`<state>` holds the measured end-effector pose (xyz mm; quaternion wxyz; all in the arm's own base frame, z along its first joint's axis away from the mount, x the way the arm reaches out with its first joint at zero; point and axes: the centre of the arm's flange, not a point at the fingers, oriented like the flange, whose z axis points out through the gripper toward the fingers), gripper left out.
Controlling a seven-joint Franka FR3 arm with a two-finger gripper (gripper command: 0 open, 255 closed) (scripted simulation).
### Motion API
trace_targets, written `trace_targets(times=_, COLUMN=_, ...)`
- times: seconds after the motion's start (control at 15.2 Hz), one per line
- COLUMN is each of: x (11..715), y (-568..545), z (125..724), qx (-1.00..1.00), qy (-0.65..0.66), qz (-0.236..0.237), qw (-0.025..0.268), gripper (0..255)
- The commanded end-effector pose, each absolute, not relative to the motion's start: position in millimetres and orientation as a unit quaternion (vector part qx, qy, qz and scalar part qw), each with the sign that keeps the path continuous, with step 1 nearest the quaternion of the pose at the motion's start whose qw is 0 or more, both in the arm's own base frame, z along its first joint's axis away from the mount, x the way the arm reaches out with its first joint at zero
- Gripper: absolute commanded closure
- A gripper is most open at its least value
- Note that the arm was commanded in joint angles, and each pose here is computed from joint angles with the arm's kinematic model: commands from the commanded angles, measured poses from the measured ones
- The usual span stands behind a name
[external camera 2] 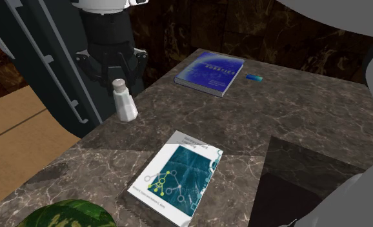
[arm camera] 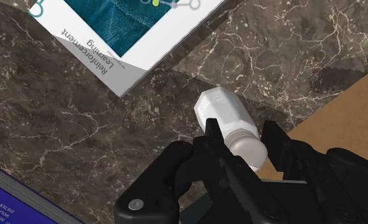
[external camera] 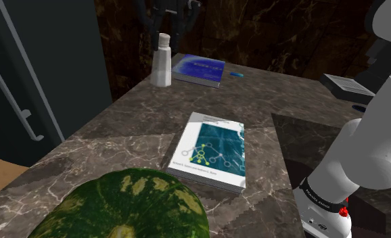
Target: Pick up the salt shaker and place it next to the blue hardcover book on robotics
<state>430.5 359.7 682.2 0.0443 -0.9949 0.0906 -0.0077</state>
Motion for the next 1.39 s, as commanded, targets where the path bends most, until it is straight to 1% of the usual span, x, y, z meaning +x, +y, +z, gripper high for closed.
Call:
trace_targets(times=0.0, x=432, y=360, z=688, qx=-0.995, qy=0.091, qz=-0.008, qw=0.044, gripper=255)
trace_targets(times=1.32, x=530, y=115, z=689, qx=-0.995, qy=0.091, qz=-0.008, qw=0.044, gripper=255)
